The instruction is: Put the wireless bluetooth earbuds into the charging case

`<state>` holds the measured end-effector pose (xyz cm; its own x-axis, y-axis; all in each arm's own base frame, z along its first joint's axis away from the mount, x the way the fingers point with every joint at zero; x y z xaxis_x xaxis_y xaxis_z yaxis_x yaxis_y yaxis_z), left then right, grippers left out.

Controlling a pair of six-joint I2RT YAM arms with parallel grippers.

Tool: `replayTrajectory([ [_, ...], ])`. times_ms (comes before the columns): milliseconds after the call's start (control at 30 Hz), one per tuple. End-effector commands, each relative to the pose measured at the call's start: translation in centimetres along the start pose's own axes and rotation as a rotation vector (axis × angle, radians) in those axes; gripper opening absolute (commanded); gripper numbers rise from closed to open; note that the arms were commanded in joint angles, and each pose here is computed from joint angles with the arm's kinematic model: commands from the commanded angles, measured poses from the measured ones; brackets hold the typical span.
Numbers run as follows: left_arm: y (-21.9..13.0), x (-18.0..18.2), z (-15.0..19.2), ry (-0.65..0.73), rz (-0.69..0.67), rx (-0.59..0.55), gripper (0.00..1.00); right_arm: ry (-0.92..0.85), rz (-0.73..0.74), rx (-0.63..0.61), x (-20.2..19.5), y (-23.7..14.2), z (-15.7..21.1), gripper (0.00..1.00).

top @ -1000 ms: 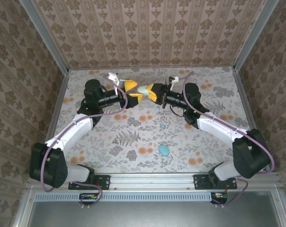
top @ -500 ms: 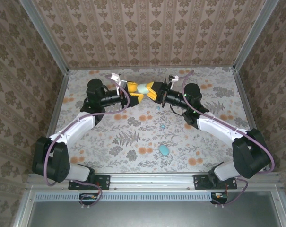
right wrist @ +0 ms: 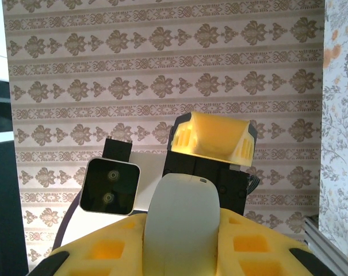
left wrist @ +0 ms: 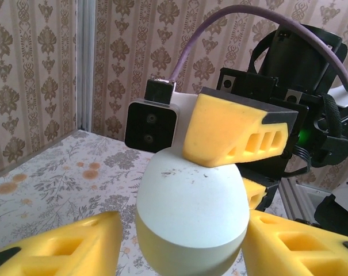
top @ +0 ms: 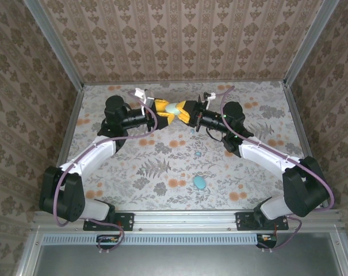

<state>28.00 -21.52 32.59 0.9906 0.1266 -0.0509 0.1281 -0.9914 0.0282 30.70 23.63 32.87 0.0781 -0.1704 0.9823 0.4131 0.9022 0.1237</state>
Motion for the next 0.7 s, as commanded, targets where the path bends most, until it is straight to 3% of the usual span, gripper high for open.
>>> replayTrajectory([
  [0,0.19,-0.17,-1.50,0.046,0.033,-0.031,0.52,-0.019,-0.044,0.042,0.98,0.43,0.60,0.26],
  [367,0.23,-0.19,-1.49,0.047,0.033,-0.031,0.43,-0.015,-0.058,0.055,1.27,0.75,0.93,0.27],
  [533,0.06,-0.29,-1.61,0.050,0.030,-0.029,0.33,-0.014,-0.047,0.050,0.98,0.71,0.80,0.39],
  [667,-0.32,-0.43,-1.73,0.050,0.025,-0.018,0.25,-0.019,-0.019,0.039,0.28,0.58,0.73,0.55],
])
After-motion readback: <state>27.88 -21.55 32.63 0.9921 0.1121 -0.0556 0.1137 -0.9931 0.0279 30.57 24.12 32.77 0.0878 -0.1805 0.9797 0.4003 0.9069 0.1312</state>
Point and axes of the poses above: each hand's point on the last joint's axis, 136 mm out from that joint toward the fingers, its own y axis out along the fingers, its own x axis along the line the jaws close on, z = x × y, the point moved 7 cm from there along -y, back along the fingers, and after that the axes turned 7 degrees about y, right-handed, at the moved point
